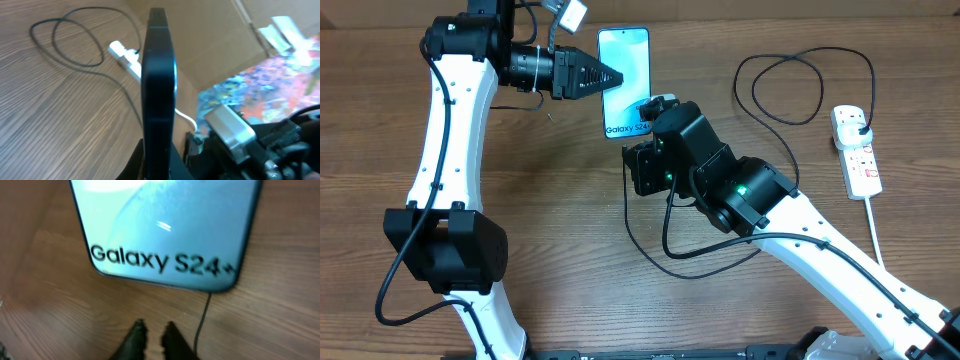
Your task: Plug charger to phone and switch on socket
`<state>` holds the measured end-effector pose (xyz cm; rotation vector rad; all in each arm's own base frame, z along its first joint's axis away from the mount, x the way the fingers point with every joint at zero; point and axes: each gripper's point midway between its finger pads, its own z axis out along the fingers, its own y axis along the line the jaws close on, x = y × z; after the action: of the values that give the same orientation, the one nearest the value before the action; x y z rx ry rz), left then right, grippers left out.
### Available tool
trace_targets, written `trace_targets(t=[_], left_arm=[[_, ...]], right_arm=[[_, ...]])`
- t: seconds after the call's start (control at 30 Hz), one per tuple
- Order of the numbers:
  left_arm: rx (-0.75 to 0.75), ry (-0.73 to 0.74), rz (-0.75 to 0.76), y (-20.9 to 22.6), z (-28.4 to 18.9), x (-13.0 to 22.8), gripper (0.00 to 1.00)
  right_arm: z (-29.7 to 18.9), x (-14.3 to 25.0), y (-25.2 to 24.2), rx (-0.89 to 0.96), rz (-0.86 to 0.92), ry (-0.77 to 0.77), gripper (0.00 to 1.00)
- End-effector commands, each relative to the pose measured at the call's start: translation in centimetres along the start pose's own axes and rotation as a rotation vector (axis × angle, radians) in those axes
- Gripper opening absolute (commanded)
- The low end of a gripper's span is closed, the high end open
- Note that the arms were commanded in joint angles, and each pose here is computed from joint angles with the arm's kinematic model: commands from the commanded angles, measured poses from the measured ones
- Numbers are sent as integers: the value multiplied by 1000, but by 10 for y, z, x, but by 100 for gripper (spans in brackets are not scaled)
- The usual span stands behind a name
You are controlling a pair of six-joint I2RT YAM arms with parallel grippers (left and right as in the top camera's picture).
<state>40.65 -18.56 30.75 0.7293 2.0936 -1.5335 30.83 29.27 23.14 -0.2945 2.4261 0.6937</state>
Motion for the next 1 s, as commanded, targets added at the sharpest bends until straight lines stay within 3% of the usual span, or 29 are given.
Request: trace_targets(t=[0.0, 0.03, 0.2, 0.37, 0.47, 0.5, 0.57, 0.73, 0.8, 0.97], left_arm=[[-138, 34, -81, 19, -4, 3, 4], [-183, 42, -113, 27, -5, 5, 4], [-339, 25, -242, 54, -12, 3, 4], [-458, 18, -320, 72, -20, 6, 4], [-584, 25, -379, 89, -29, 14, 4], [-688, 24, -454, 101, -39, 22, 4], [-759, 39, -494, 108, -47, 31, 4], [-786, 44, -496, 111, -50, 33, 4], [-788, 34, -489, 112, -52, 30, 4], [-815, 26, -505, 115, -55, 31, 4]], right_arm=[[-14, -9, -2, 10, 75, -18, 29], [-12, -3, -5, 1, 99, 22, 37], [-30, -10, -19, -60, 181, 189, 52], [-34, -16, -63, 97, 238, 304, 88], [-23, -18, -65, 95, 250, 306, 100], [-18, -20, -63, 88, 242, 298, 100], [-14, -24, -59, 73, 226, 278, 100], [5, -25, -52, 53, 200, 256, 100], [17, -19, -63, 117, 273, 266, 100], [50, 10, -73, 125, 288, 400, 96]])
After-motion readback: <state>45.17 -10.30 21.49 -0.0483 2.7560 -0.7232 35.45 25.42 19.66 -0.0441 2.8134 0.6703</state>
